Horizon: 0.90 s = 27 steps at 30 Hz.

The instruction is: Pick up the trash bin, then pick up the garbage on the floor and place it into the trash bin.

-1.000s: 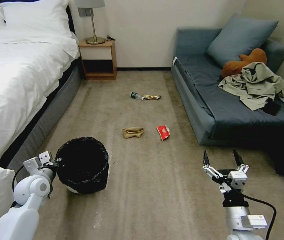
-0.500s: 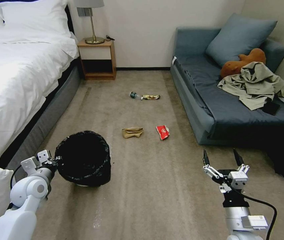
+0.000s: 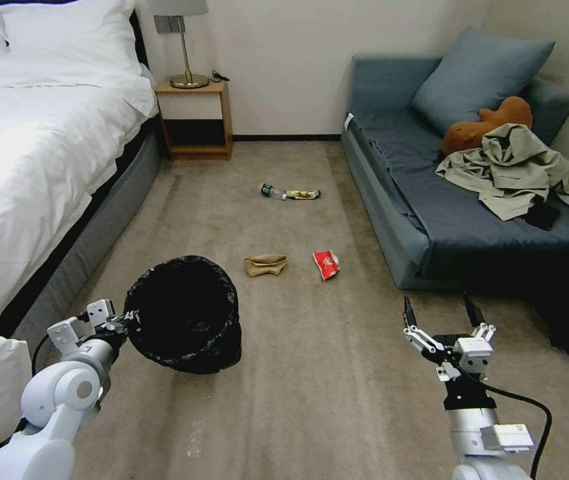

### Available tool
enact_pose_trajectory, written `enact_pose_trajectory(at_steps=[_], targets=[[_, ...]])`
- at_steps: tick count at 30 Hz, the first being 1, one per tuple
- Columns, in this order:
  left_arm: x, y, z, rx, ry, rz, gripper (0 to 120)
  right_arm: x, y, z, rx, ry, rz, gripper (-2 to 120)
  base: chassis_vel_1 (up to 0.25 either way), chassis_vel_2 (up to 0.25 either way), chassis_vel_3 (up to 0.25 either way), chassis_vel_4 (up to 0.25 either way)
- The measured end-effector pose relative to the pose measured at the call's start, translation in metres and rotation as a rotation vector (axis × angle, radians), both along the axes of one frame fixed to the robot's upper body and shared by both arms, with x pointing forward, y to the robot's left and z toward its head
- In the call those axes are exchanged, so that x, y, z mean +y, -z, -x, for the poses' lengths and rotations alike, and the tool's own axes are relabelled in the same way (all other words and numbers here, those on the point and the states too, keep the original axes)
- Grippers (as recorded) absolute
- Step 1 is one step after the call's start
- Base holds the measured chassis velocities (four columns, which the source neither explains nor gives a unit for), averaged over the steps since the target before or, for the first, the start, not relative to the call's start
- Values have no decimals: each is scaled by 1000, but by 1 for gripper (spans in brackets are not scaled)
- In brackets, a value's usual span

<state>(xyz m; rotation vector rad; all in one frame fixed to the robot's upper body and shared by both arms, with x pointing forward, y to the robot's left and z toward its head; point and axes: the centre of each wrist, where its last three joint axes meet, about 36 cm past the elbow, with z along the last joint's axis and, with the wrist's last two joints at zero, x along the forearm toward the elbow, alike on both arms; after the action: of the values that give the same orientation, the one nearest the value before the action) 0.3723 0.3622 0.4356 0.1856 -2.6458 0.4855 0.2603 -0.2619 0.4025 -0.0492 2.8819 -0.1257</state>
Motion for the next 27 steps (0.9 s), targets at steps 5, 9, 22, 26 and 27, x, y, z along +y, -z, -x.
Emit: enact_pose_trajectory(at_steps=[5, 9, 22, 26, 27], targets=[[-5, -7, 11, -12, -1, 14, 2, -1, 0, -1, 7, -11, 2, 100, 0, 0, 0, 0], [-10, -7, 13, -13, 3, 20, 2, -2, -2, 1, 9, -16, 4, 100, 0, 0, 0, 0], [-17, -6, 16, -24, -9, 31, 2, -3, -1, 7, 51, -70, 35, 100, 0, 0, 0, 0], [-17, -6, 15, -27, -12, 29, 2, -3, 0, 8, 64, -91, 46, 100, 0, 0, 0, 0], [-17, -5, 14, -27, -13, 28, 2, -2, 0, 8, 68, -100, 50, 100, 0, 0, 0, 0]])
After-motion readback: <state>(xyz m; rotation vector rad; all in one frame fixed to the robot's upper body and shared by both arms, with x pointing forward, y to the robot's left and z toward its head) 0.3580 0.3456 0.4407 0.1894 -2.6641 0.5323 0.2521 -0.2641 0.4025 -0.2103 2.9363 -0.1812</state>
